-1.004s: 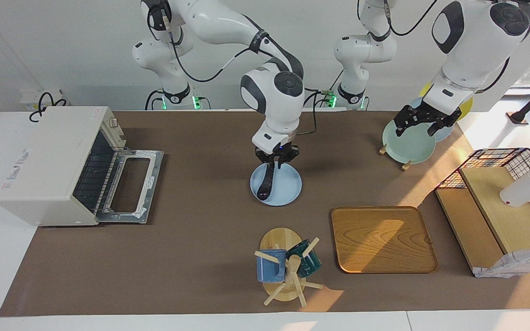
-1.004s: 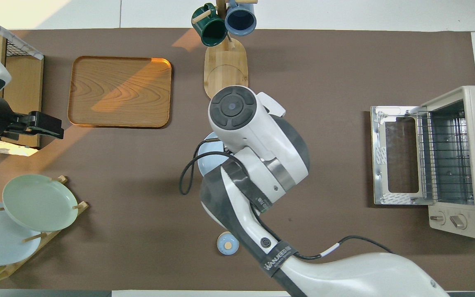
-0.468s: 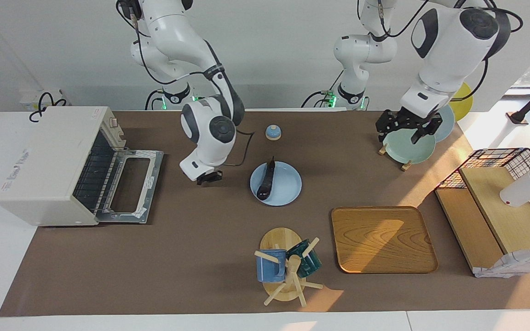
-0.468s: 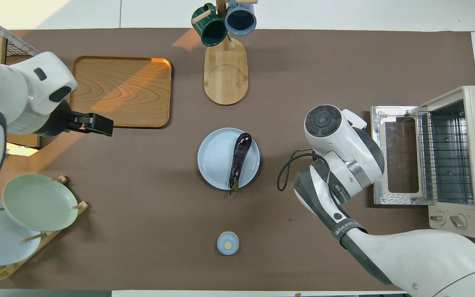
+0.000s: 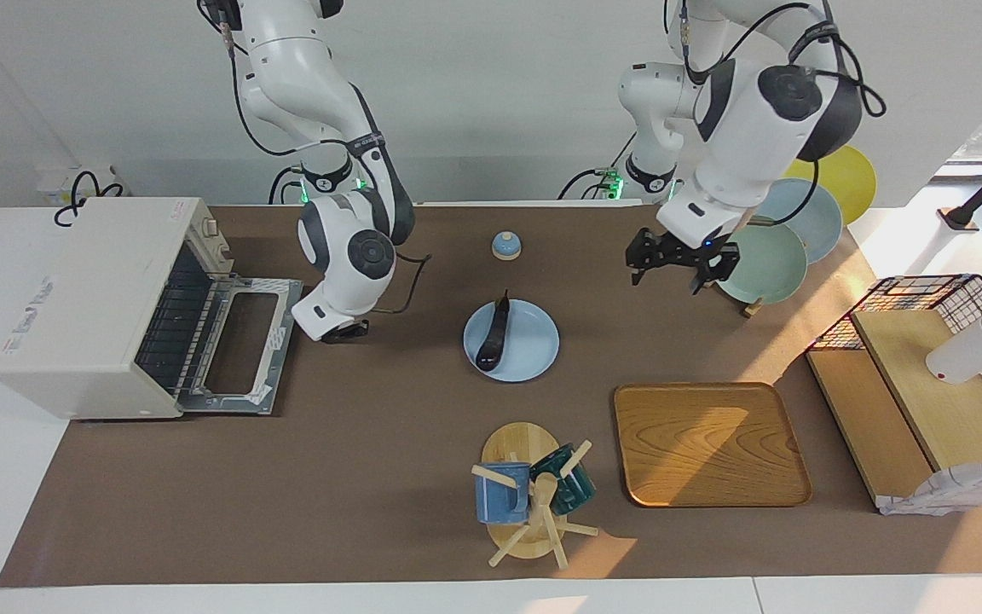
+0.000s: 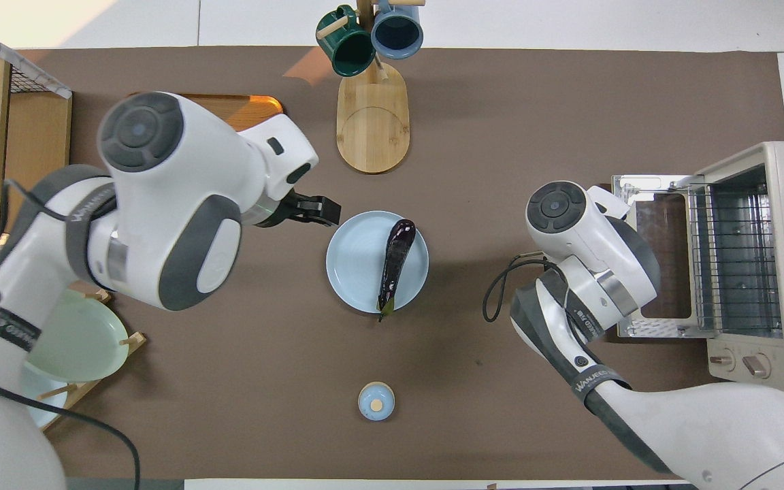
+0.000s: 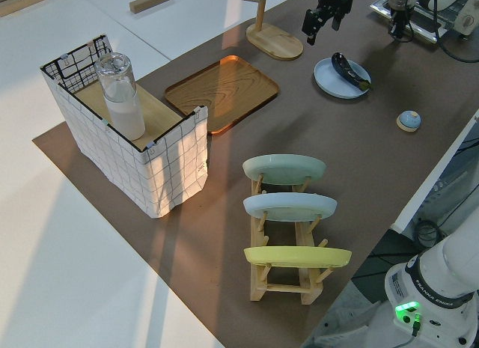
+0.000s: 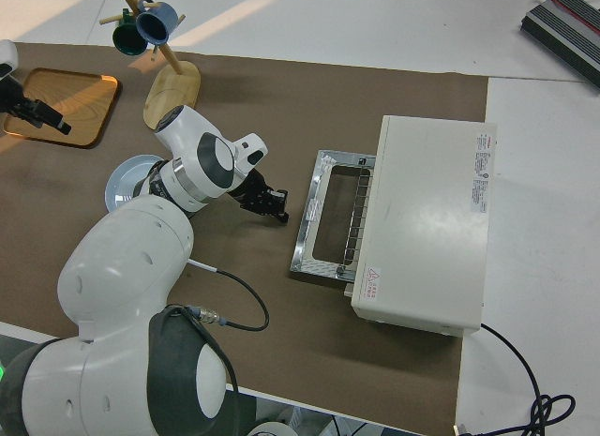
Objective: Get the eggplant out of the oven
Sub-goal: 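Grasp the eggplant with the left gripper while the right gripper returns to the oven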
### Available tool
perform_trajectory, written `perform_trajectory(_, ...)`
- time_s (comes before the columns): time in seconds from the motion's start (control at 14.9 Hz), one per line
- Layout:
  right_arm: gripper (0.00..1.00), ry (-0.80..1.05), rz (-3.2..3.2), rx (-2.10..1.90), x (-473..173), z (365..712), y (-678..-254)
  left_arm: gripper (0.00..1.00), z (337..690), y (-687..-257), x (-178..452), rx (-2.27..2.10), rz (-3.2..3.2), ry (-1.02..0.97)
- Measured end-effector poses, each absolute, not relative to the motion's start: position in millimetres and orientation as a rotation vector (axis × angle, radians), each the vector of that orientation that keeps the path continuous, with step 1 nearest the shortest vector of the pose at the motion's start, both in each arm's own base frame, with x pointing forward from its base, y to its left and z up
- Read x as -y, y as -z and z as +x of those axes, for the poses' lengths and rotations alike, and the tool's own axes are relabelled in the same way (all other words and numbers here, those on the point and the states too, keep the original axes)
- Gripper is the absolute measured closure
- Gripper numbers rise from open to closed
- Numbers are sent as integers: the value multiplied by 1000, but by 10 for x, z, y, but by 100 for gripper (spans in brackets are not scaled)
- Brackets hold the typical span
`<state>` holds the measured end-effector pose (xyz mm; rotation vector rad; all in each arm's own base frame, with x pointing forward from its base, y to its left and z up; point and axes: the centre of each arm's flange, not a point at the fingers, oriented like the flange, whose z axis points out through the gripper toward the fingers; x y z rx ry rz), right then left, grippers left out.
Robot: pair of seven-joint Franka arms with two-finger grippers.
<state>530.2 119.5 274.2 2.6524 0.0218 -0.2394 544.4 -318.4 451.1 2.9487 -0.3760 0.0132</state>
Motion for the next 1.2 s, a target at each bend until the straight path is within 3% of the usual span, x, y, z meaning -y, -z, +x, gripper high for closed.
perform_trajectory(0.47, 99, 269, 2623, -98, -877, 5350, -2732, 0, 5146, -3532, 4046, 462, 2927, -19)
perform_trajectory(0.74, 99, 300, 2625, -227, -868, 5355, -2778, 0, 5064, -3317, 4186, 491, 2928, 0)
perform_trajectory(0.94, 99, 339, 2643, -338, -794, 5391, -3153, 0, 4960, -3229, 4253, 496, 2933, 14)
perform_trajectory(1.2, 98, 346, 2678, -426, -327, 5373, -4017, 0, 4890, -3106, 4241, 495, 2937, 15)
